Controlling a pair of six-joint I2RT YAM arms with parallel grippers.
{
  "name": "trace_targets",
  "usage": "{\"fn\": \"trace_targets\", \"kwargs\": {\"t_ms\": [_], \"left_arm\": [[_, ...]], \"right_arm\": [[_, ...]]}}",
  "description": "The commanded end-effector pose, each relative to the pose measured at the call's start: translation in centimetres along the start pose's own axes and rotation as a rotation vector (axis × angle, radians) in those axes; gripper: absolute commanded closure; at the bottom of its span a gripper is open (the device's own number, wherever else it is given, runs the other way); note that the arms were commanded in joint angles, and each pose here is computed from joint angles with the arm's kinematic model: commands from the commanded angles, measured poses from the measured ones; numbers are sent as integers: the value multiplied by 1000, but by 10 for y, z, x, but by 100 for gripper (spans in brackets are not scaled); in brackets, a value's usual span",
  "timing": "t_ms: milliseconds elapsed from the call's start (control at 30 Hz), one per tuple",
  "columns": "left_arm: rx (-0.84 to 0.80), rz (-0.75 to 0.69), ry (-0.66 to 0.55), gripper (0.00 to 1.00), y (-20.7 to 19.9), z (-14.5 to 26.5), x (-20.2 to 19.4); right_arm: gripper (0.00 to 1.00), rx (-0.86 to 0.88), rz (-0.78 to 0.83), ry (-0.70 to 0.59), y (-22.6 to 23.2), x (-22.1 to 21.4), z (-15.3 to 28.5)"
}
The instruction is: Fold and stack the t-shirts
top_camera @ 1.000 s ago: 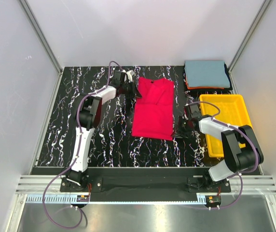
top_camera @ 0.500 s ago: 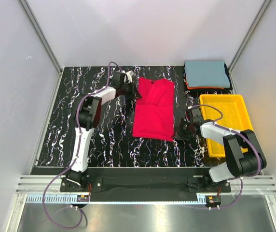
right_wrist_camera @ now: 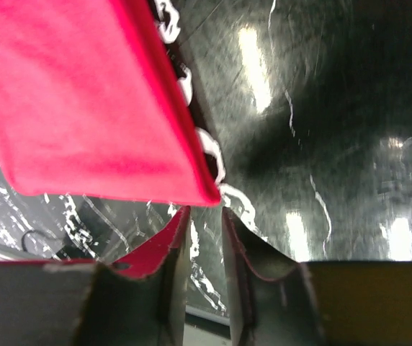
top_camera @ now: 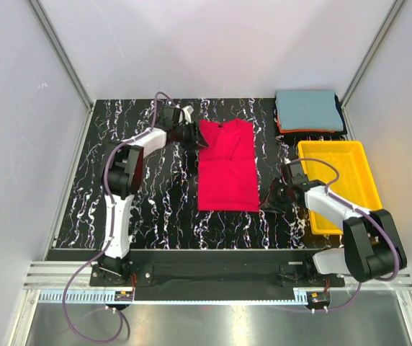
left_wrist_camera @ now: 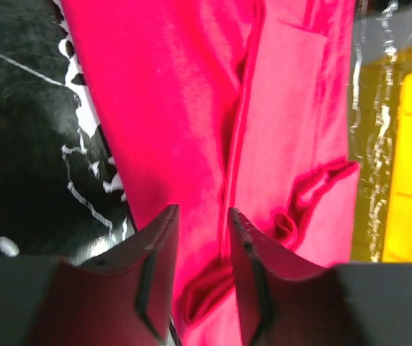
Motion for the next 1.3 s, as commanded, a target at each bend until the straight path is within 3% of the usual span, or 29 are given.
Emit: {"fn": "trace_targets", "kwargs": {"t_ms": [0, 133, 200, 267, 400, 533, 733, 900, 1267], "left_arm": [[-67, -58, -79, 59, -35, 46, 32], [-12, -124, -126, 58, -52, 79, 32], [85, -152, -128, 57, -44, 90, 17], [182, -181, -211, 58, -52, 117, 12], [267, -191, -209, 57, -48, 147, -46], [248, -243, -142, 55, -53, 147, -108], [275, -182, -43, 59, -41, 140, -180], [279, -81, -116, 60, -41, 155, -198], [145, -20, -15, 51, -40, 131, -226]], "right_arm": [[69, -4, -10, -25, 6, 2, 18], [62, 31, -41, -19, 10, -2, 24], [59, 32, -62, -21, 10, -3, 25], [55, 27, -81, -33, 9, -3, 26], [53, 18, -157, -35, 10, -4, 23], [54, 5, -228, -25, 8, -5, 17], [54, -18, -304, -2, 2, -11, 7], [54, -19, -330, 0, -3, -16, 0], [56, -24, -357, -38, -5, -16, -4]]}}
Point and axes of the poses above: each gripper's point midway between its finger pads, its own z axis back along the fingers, its own y axis along the line the jaws close on, x = y × z, the point moved 8 cm from there along z, back along the fingers, and after that the axes turned 2 degrees about z, right-handed, at the moved point
